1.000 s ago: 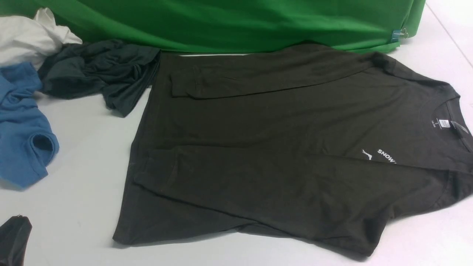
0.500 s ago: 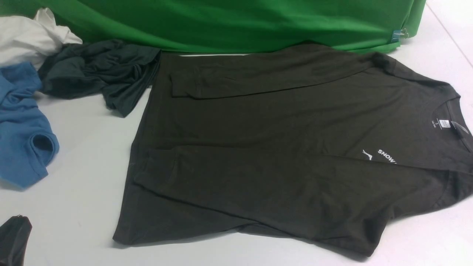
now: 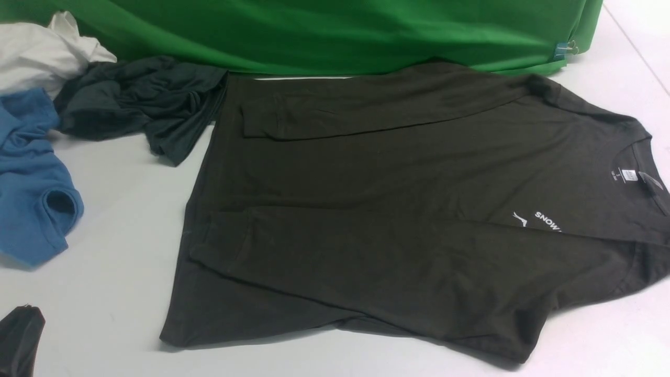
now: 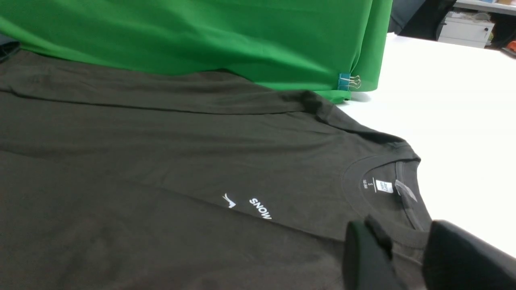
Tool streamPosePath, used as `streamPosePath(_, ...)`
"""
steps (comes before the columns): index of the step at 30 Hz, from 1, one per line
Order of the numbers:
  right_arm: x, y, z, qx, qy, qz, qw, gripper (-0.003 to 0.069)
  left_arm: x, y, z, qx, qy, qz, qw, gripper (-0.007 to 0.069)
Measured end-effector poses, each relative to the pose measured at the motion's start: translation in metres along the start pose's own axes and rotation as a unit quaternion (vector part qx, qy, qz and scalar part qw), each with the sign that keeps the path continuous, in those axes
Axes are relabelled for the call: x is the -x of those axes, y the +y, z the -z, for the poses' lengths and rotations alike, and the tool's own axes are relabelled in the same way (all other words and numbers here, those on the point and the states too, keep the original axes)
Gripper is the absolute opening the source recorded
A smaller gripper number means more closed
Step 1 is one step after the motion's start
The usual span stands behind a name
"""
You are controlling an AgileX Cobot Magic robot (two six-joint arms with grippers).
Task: Fold a long-sleeved shirt on a white desktop.
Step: 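Grasp the left edge of the dark T-shirt lying flat on the table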
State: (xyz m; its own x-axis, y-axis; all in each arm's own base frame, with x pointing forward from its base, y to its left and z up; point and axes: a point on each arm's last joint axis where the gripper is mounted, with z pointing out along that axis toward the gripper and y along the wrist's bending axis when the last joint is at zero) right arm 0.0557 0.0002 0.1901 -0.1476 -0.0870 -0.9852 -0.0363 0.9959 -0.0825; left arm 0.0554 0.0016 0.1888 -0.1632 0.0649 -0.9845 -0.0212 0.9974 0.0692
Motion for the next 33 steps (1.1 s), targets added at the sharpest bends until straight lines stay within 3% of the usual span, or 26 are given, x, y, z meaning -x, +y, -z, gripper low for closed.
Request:
streamPosePath(10,0.007,0.0,0.0,0.002,-0.038,-0.001,0.999,0.0242,0.0,0.0,0.0,0.0,0.0,0.0,1.0,0.0021)
streamPosePath(15,0.024,0.001,0.003,0.017,-0.134,-0.068,0.988,0.0242,0.001,0.0,0.0,0.002,-0.004,-0.006,1.0,0.0021)
streamPosePath(18,0.031,0.002,0.006,0.027,-0.172,-0.101,0.979,0.0242,0.006,0.001,0.0,0.006,-0.036,-0.014,0.999,0.0021)
streamPosePath(21,0.04,0.002,0.01,0.035,-0.224,-0.125,0.966,0.0242,0.023,0.002,0.003,0.013,-0.126,-0.009,0.992,0.0021)
streamPosePath(23,0.048,0.002,0.014,0.057,-0.27,-0.152,0.949,0.0242,0.034,0.003,0.006,0.019,-0.187,-0.006,0.982,0.0021)
streamPosePath(25,0.06,0.003,0.023,0.089,-0.34,-0.191,0.917,0.0242,0.052,0.005,0.016,0.018,-0.298,0.028,0.954,0.0021)
streamPosePath(27,0.065,0.003,0.026,0.103,-0.37,-0.201,0.901,0.0242,0.063,0.006,0.026,0.011,-0.374,0.06,0.925,0.0021)
streamPosePath(29,0.081,0.002,0.029,0.106,-0.379,-0.206,0.896,0.0242,0.076,0.007,0.037,0.0,-0.439,0.087,0.894,0.0021)
streamPosePath(33,0.126,-0.003,0.038,0.106,-0.392,-0.208,0.89,0.0242,0.11,0.007,0.05,-0.022,-0.45,0.1,0.887,0.0021)
